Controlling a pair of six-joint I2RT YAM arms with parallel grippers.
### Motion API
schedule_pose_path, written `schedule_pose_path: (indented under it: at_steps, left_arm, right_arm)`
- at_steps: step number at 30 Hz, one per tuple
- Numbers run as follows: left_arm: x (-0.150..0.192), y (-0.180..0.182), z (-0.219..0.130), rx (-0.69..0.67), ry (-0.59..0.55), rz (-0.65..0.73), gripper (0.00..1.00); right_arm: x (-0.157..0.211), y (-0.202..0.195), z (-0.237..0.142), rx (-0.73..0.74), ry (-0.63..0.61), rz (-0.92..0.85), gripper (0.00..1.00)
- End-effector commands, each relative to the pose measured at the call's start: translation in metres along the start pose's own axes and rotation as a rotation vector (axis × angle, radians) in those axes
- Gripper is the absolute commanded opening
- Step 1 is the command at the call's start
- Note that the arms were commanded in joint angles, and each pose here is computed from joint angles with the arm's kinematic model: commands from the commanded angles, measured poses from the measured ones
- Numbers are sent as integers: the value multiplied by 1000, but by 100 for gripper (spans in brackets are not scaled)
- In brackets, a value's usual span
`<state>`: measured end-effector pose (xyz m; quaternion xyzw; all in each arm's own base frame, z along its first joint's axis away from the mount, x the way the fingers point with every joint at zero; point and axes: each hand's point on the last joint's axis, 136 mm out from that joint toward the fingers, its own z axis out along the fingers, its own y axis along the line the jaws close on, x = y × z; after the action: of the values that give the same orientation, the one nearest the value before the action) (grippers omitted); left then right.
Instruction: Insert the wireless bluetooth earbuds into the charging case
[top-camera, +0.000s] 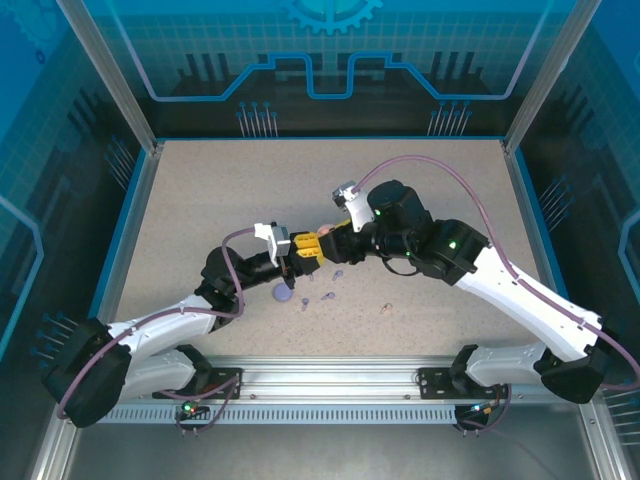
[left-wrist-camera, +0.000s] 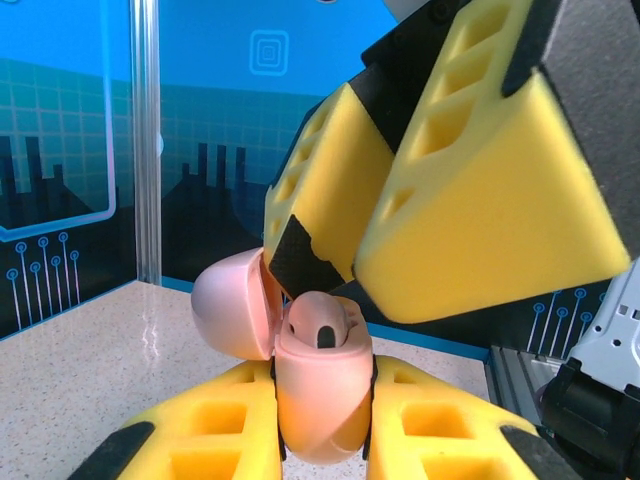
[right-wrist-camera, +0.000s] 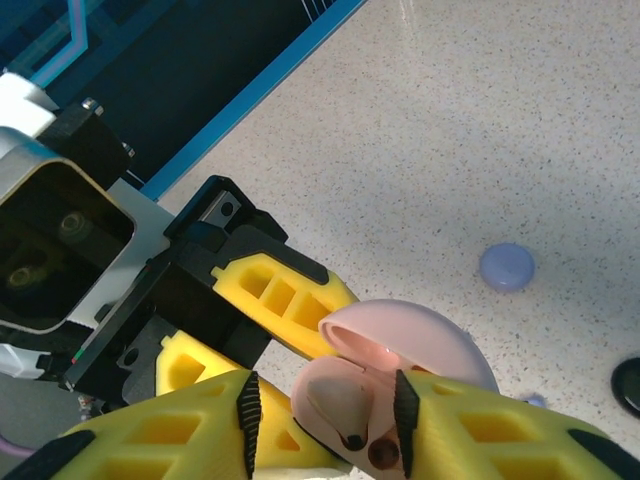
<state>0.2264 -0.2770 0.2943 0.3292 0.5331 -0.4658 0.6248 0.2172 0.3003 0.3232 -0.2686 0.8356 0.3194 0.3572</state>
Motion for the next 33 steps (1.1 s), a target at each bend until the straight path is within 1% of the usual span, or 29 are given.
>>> schedule_pose_path:
  at_steps: [1, 5, 8, 11, 14, 16, 19, 21, 24, 25, 29, 33]
  left_arm:
    - [-19, -6, 1, 14, -61, 40, 16]
    - [-21, -6, 0, 12, -66, 45, 16]
    - [-22, -6, -1, 10, -68, 45, 16]
    - [-22, -6, -2, 7, -69, 48, 16]
    - [-23, -7, -3, 6, -71, 51, 16]
    - [-23, -8, -3, 8, -74, 53, 16]
    - [-26, -9, -4, 10, -80, 56, 16]
    - [-27, -9, -4, 9, -83, 57, 16]
    - [-28, -10, -5, 12, -85, 57, 16]
    - [-28, -10, -6, 11, -87, 57, 16]
    - [-30, -11, -6, 11, -91, 59, 16]
    - [-30, -11, -6, 9, -91, 63, 16]
  right_arm:
    - [-9, 5, -20, 5, -44, -15, 46]
    - [-11, -8, -41, 75, -79, 0, 51]
    - [-1, -32, -56, 166, -76, 67, 54]
    - [25, -66, -64, 273, -26, 195, 55]
    - [69, -104, -63, 393, 67, 348, 54]
    - [105, -125, -57, 457, 161, 449, 54]
    - [150, -143, -43, 520, 287, 532, 53]
    - [176, -152, -34, 555, 349, 570, 53]
    - [204, -156, -17, 547, 419, 627, 52]
    - [221, -158, -12, 550, 459, 648, 52]
    - [247, -163, 0, 572, 521, 704, 51]
    - [258, -163, 12, 557, 526, 739, 51]
